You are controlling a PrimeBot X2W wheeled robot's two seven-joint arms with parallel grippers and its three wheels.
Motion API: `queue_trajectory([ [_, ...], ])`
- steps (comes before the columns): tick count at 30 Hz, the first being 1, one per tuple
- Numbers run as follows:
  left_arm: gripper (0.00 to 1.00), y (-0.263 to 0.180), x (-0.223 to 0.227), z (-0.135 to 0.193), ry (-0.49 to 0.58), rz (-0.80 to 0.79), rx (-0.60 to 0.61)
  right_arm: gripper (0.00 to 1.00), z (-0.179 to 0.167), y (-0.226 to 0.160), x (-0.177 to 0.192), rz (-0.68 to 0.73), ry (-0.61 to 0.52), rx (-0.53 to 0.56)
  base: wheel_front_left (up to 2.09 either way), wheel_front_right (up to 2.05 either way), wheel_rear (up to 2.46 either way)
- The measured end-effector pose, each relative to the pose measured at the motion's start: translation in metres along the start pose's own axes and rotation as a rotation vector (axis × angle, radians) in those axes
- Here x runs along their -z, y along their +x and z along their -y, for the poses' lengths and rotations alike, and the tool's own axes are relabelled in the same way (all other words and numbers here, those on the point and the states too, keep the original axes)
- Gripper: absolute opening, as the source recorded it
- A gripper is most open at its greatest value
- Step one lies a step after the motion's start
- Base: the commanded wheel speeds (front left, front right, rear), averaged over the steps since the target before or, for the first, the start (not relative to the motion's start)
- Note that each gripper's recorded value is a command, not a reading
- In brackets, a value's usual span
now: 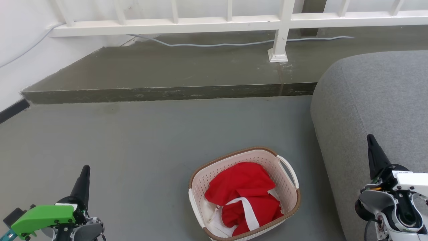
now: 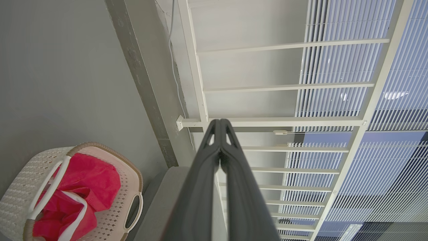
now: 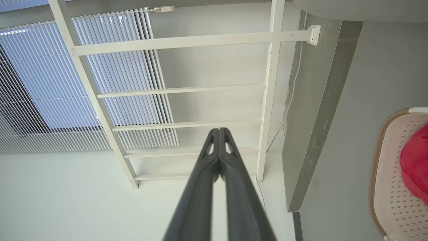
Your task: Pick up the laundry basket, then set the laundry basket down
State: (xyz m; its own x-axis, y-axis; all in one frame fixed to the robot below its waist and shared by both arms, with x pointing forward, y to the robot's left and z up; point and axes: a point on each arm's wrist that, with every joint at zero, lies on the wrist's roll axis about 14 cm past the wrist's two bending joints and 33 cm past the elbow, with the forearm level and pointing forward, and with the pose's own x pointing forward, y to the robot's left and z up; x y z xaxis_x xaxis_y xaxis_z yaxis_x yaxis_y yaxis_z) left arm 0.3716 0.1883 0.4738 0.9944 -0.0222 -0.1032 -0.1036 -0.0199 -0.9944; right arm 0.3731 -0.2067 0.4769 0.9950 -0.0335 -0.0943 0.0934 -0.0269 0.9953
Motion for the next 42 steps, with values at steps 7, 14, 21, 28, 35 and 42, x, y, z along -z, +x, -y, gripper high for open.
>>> queue_trajectory([
  [7, 0.00, 0.0000, 0.0002, 0.0000, -0.001, 0.000, 0.000, 0.00, 0.0000, 0.0000, -0.0003, 0.001, 0.000, 0.000, 0.00, 0.00, 0.00],
  [14, 0.00, 0.0000, 0.0001, 0.0000, -0.001, 0.000, 0.000, 0.00, 0.0000, 0.0000, -0.0004, 0.001, 0.000, 0.000, 0.00, 0.00, 0.00],
  [21, 0.00, 0.0000, 0.0001, 0.0000, 0.000, 0.000, 0.000, 0.00, 0.0000, 0.0000, -0.0005, 0.002, 0.001, 0.000, 0.00, 0.00, 0.00],
  [28, 0.00, 0.0000, 0.0001, 0.0000, 0.001, 0.001, 0.000, 0.00, 0.0000, 0.0000, -0.0007, 0.002, 0.001, 0.000, 0.00, 0.00, 0.00],
  [35, 0.00, 0.0000, 0.0001, 0.0000, 0.000, 0.001, 0.000, 0.00, 0.0000, 0.0000, -0.0008, 0.003, 0.001, 0.000, 0.00, 0.00, 0.00],
  [42, 1.00, -0.0007, 0.0003, -0.0026, -0.001, 0.001, -0.008, 1.00, 0.0022, -0.0007, -0.0008, 0.004, 0.003, 0.006, 0.00, 0.00, 0.00],
])
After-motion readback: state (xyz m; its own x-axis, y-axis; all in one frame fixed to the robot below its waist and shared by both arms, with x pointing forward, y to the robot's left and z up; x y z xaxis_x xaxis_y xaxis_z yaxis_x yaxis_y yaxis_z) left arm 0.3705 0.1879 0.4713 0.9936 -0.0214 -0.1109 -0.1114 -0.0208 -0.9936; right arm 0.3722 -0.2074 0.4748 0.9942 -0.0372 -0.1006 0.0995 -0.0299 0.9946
